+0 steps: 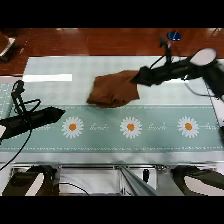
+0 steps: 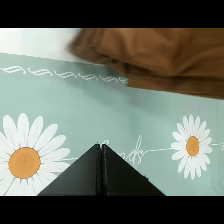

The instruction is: Fold the shirts.

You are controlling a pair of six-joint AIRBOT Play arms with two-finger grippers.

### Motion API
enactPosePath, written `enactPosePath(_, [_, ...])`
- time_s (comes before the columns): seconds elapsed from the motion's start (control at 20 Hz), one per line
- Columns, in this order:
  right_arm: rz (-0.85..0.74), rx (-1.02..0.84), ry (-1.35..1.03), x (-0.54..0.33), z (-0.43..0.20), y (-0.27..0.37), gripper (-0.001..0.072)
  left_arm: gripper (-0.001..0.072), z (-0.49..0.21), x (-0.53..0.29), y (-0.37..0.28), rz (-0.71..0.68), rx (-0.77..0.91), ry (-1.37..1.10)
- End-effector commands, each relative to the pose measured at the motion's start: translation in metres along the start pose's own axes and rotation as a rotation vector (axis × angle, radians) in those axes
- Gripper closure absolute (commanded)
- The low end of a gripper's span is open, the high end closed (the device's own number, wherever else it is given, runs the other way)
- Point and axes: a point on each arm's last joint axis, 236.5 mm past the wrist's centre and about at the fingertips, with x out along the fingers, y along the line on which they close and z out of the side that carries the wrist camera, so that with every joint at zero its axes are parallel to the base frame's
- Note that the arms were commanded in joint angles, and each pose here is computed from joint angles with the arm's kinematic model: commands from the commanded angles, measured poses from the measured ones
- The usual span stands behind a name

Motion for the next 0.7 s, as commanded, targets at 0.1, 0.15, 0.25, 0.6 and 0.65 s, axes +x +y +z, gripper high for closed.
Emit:
enactPosePath(0.1, [-0.238, -0.122, -0.145, -0.125, 0.048, 0.013, 0.0688, 0.0691, 0.0, 0.0, 0.0, 0.0, 0.0, 0.0])
enactPosePath(0.15, [-0.263, -0.104, -0.161, -0.145, 0.051, 0.008, 0.0688, 0.0691, 0.0, 0.0, 0.0, 0.0, 0.0, 0.0])
enactPosePath(0.25, [-0.313, -0.062, -0.181, -0.183, 0.051, -0.007, 0.0688, 0.0692, 0.0, 0.0, 0.0, 0.0, 0.0, 0.0])
enactPosePath(0.6, [-0.508, 0.311, -0.228, -0.295, 0.002, -0.093, 0.0688, 0.0691, 0.0, 0.0, 0.0, 0.001, 0.001, -0.003])
enactPosePath(0.65, [-0.542, 0.362, -0.211, -0.307, -0.013, -0.103, 0.0688, 0.0692, 0.002, 0.0, 0.0, 0.001, 0.01, -0.01])
